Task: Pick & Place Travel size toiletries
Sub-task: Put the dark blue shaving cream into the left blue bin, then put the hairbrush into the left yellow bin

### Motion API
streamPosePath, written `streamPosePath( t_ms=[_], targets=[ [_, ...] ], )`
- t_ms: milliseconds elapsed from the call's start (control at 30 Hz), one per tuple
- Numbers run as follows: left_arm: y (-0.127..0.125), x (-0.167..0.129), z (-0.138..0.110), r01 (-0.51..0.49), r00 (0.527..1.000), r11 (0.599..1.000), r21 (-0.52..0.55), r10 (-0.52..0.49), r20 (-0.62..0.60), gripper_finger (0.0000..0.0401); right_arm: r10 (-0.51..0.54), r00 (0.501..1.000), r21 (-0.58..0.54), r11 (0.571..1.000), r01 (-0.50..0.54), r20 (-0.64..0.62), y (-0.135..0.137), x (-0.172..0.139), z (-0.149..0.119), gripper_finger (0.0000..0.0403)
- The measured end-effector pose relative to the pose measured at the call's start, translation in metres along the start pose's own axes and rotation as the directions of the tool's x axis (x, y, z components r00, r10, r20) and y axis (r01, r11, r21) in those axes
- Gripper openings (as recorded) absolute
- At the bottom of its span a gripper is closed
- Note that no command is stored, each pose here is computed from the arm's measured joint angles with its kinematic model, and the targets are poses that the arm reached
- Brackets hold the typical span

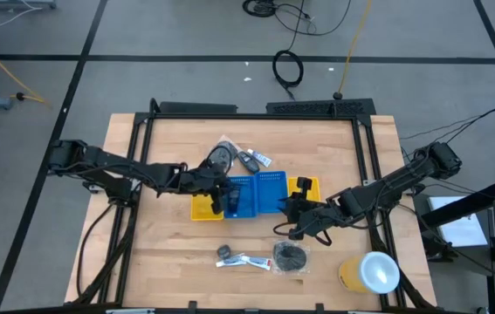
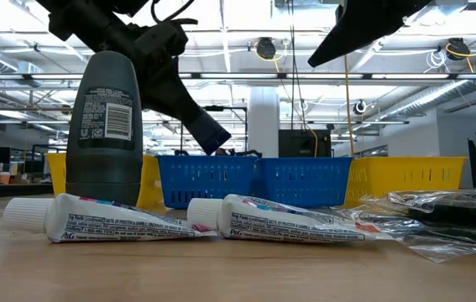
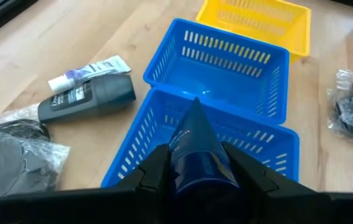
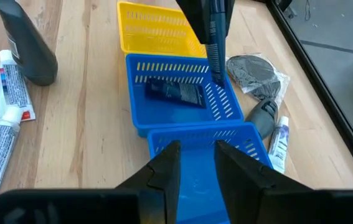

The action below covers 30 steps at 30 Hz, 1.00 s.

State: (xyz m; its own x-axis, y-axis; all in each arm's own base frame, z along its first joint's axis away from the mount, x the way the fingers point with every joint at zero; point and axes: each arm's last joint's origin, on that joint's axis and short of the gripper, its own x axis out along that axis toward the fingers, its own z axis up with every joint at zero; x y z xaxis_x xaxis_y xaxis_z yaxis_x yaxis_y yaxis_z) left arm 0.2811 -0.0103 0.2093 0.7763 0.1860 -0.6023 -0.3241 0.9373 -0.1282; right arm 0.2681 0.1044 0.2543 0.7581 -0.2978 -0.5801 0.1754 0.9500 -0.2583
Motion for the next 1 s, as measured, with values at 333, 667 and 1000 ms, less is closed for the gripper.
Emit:
streamPosePath(
  t_ms=[333, 667, 1000],
  targets=[
    [-0.004, -0.001, -0.003, -0.008, 1.0, 0.999, 0.033, 0.008, -0.007, 0.0215, 0.0, 1.0, 0.0, 1.0, 0.0, 0.0, 0.0, 0.0, 0.0, 0.0091],
    [-0.003, -0.001, -0.002, -0.021, 1.0, 0.999, 0.03, 0.021, -0.002, 0.0255, 0.021, 1.0, 0.002, 1.0, -0.021, -0.005, 0.001, 0.0, 0.0, 0.0091],
    [-0.004, -0.001, -0.003, -0.014, 1.0, 0.999, 0.032, 0.014, -0.004, 0.0245, 0.354, 0.935, 0.027, 0.935, -0.353, -0.005, 0.018, 0.0, -0.007, 0.0091]
  ],
)
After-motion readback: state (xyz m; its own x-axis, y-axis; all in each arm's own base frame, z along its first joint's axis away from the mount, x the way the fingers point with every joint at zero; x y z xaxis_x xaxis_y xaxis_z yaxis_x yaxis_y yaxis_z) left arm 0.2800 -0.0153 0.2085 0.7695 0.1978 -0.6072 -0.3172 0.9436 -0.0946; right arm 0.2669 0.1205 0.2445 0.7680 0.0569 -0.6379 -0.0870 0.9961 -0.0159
